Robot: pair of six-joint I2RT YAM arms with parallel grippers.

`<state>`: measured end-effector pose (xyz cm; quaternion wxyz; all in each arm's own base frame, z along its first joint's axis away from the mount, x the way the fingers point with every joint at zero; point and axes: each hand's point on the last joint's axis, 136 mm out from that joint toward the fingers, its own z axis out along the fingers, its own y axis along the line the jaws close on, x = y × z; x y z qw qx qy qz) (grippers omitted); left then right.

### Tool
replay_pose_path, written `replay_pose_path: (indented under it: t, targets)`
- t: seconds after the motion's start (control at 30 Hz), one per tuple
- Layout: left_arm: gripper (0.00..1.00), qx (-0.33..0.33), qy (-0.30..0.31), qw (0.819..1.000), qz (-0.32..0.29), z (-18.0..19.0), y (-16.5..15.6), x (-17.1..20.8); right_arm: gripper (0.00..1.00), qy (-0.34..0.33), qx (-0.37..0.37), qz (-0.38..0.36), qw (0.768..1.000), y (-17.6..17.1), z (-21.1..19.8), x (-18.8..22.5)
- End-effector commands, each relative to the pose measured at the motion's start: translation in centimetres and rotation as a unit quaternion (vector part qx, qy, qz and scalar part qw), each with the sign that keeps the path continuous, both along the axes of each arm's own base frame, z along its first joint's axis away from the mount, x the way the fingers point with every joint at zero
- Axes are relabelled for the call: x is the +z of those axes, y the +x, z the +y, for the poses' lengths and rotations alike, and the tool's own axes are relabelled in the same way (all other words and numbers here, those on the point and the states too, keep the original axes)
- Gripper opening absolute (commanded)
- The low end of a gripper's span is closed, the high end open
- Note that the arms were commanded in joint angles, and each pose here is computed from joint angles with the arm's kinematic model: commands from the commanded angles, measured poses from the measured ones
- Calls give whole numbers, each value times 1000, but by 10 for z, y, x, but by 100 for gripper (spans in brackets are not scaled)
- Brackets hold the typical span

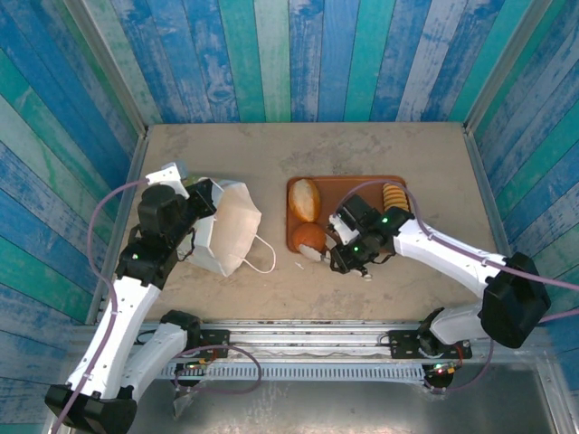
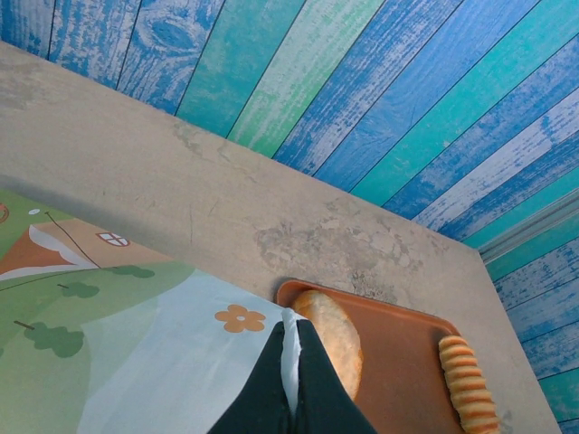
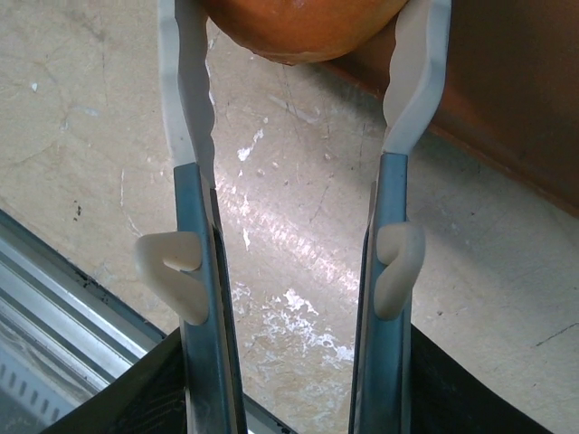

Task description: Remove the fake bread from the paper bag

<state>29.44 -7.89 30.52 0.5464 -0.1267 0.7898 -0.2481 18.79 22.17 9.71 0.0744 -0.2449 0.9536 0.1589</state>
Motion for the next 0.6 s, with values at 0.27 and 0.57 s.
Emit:
replay_pose_path:
  t: [0.27, 0.57]
  targets:
    - [0, 6, -3, 1000, -9, 1, 2, 2, 59, -14, -12, -30, 999, 24, 7, 4]
    - [0, 0, 0, 1000, -7, -1, 4, -1, 67, 9, -1, -55, 998, 16, 1, 25]
